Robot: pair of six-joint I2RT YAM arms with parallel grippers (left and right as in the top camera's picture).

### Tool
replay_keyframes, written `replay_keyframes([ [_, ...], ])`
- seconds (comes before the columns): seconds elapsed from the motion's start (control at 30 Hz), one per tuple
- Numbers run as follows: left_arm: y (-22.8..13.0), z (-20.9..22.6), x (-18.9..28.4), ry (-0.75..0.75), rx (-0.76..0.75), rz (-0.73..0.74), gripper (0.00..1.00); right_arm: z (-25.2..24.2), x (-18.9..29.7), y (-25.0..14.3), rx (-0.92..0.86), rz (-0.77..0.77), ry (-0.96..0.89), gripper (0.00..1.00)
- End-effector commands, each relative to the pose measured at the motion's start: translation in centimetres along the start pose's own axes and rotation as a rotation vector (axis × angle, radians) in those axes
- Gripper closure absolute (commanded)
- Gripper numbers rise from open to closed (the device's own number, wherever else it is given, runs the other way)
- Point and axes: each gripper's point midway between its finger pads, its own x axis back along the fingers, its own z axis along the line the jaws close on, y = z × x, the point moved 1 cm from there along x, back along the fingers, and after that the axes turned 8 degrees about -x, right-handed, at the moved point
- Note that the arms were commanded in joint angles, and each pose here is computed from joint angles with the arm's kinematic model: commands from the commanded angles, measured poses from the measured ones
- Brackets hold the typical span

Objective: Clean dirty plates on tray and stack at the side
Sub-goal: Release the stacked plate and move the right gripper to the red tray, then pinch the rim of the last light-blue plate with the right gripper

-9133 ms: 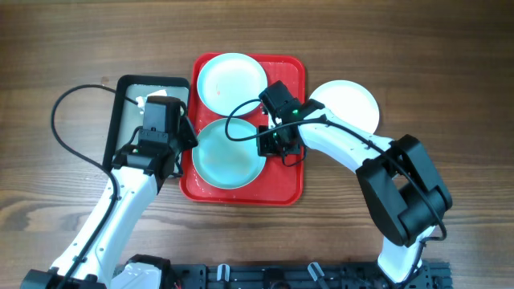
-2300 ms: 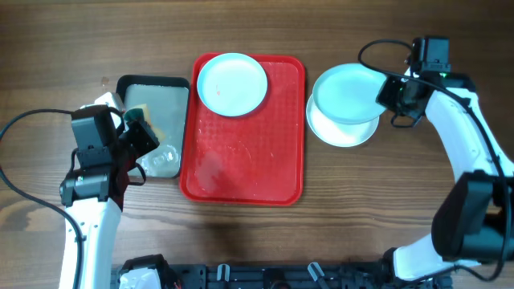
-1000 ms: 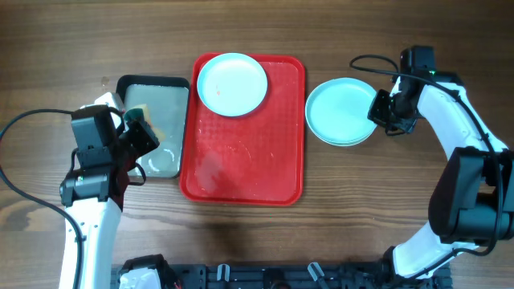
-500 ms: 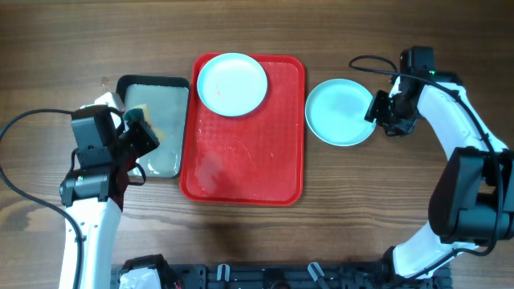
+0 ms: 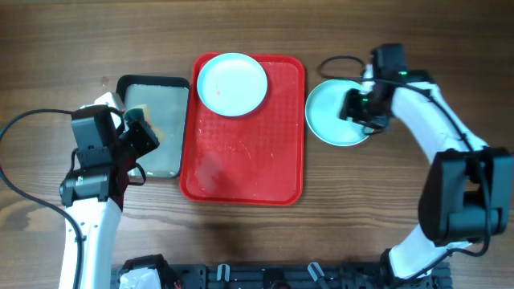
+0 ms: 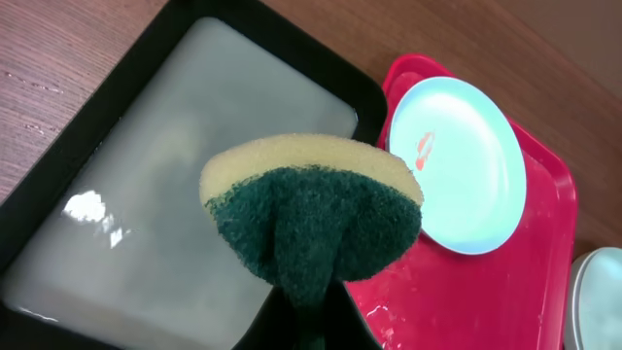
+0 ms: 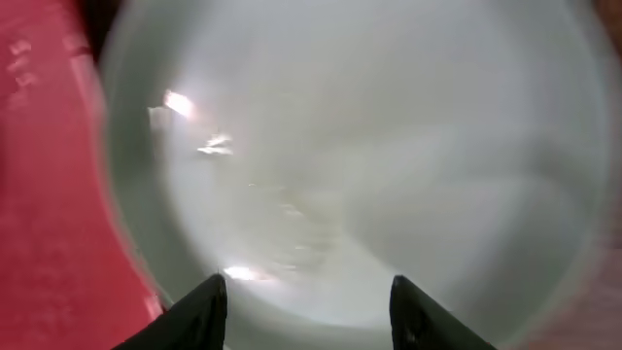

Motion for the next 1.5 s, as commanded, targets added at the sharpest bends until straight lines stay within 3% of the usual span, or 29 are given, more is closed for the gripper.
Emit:
replay_keyframes([
  [0.0,-0.2,0.4,-0.2,0.014,-0.007,0.006,0.96,4.5,-1.2,-1.2,0.094,0.003,0.073,0.46],
  [0.13,-0.3,0.5,-0.2,0.017,-0.006,0.011,0.96,9.2,-1.4,-1.0,0.188,-0.092,0.144,0.45],
  [0.47,-0.3,0.4,-0.2,0.016,-0.006,0.011,0.96,14.0,-1.1,1.9,0.154,-0.36,0.16,0.43],
  [0.83,-0.3,0.4,-0.2,0.016,-0.006,0.011,0.96,16.4,-6.0,1.3,0.15,-0.342,0.229,0.46],
  [1.47,-0.3,0.4,-0.2,0.016,-0.007,0.011,0.96,19.1,-8.8,1.3,0.214,-0.415,0.288,0.45],
])
